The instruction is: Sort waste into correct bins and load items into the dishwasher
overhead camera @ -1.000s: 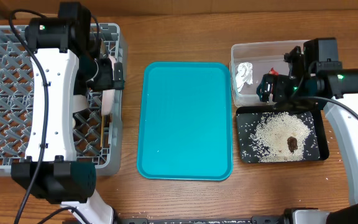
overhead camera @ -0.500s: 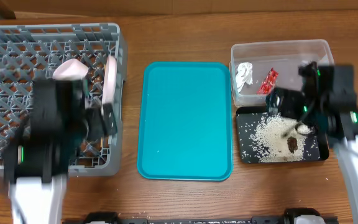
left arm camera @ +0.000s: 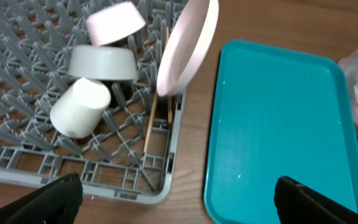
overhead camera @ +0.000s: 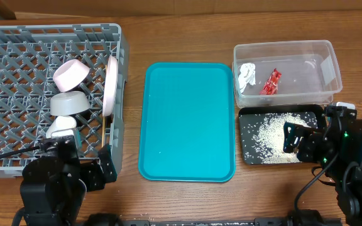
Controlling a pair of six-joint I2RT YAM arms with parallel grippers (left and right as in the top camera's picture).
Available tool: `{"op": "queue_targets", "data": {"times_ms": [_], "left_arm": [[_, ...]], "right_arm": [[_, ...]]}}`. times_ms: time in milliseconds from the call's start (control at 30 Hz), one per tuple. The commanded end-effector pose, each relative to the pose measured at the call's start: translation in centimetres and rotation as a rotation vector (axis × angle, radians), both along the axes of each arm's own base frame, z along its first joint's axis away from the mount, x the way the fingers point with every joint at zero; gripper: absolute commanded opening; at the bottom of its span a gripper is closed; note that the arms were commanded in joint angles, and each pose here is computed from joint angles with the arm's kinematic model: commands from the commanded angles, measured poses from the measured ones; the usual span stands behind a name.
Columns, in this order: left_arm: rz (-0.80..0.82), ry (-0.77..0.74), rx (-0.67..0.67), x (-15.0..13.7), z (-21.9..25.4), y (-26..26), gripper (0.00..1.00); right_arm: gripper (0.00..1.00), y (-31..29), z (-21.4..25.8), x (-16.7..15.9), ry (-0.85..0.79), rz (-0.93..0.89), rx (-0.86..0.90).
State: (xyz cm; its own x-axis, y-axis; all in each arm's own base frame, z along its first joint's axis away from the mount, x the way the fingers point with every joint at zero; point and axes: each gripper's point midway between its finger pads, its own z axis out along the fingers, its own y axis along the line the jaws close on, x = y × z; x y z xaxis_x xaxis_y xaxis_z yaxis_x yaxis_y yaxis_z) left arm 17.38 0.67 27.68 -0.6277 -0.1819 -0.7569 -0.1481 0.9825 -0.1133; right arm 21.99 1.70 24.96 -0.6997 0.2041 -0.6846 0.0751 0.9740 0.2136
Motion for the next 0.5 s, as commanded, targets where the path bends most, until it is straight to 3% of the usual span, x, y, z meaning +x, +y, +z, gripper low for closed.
{"op": "queue_targets", "data": {"times_ms": [0, 467], "left_arm": [[0.006, 0.031, 0.008, -0.47, -0.81, 0.13, 1.0], [0.005, 0.064, 0.009, -1.03, -1.41, 0.14, 1.0]], "right_arm": [[1.0, -0.26, -0.37, 0.11, 0.01, -0.014, -0.006], [1.0, -0.26, -0.48, 0.17, 0.016, -0.014, -0.006]]}}
